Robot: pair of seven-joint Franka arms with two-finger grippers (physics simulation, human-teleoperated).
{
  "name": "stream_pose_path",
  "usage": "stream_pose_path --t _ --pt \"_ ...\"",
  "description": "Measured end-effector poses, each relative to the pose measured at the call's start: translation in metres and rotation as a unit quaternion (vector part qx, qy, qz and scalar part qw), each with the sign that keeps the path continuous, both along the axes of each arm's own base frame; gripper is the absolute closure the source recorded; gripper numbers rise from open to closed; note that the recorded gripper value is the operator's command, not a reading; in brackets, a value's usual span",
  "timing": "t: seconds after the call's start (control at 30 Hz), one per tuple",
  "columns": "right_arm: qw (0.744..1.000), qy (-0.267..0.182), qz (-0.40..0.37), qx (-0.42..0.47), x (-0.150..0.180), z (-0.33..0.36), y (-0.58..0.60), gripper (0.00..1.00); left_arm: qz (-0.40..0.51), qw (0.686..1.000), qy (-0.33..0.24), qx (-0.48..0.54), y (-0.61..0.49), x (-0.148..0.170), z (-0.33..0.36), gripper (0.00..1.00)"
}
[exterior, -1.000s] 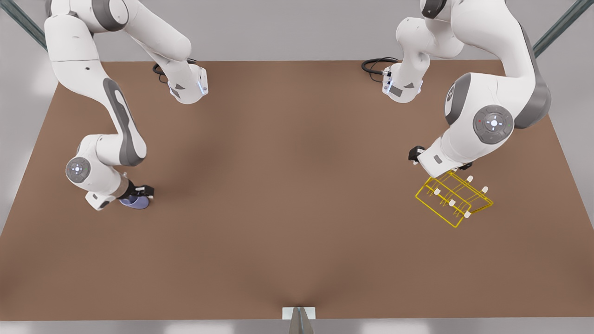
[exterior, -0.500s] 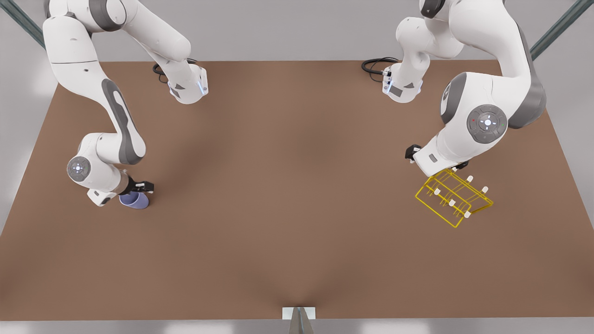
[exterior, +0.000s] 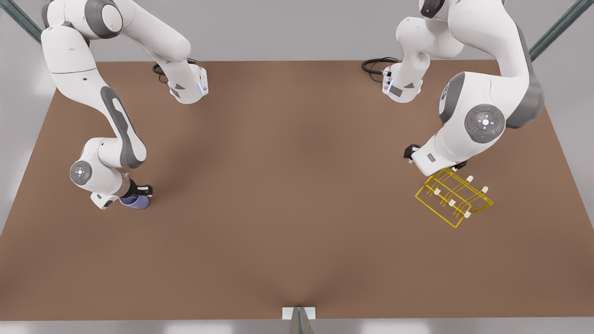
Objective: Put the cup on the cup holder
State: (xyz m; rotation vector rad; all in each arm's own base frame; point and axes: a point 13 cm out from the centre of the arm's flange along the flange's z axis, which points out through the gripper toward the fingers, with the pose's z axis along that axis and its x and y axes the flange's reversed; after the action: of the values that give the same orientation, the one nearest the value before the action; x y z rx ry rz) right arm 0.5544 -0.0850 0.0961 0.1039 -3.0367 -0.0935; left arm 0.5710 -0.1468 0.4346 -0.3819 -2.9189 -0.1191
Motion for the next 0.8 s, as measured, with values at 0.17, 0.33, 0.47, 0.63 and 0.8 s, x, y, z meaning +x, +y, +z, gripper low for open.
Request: stream_pose_path --t 0.17,0.33,0.47,0.63,0.8 --pt "1.0 0.001 0.019 -0.001 0.001 0.003 -0.003 0.79 0.0 1.0 -0.001 -0.001 -0.001 0.0 0.0 0.0" --pt "0.999 -0.013 0.038 -0.011 0.023 0.025 -0.001 0.79 0.0 1.0 0.001 0.0 -0.001 0.0 -0.002 0.0" --pt "0.997 -0.037 0.072 -0.016 0.075 0.095 0.031 0.79 -0.008 1.0 0.014 0.005 -0.011 -0.003 -0.014 0.0" --pt "0.994 -0.012 0.085 0.074 0.079 0.151 0.126 0.79 -0.005 1.0 0.019 0.008 -0.009 -0.002 -0.02 0.0" --pt "0.97 0.079 0.063 0.222 0.036 0.162 0.225 0.79 -0.006 0.998 0.027 0.048 0.007 -0.002 -0.026 0.0"
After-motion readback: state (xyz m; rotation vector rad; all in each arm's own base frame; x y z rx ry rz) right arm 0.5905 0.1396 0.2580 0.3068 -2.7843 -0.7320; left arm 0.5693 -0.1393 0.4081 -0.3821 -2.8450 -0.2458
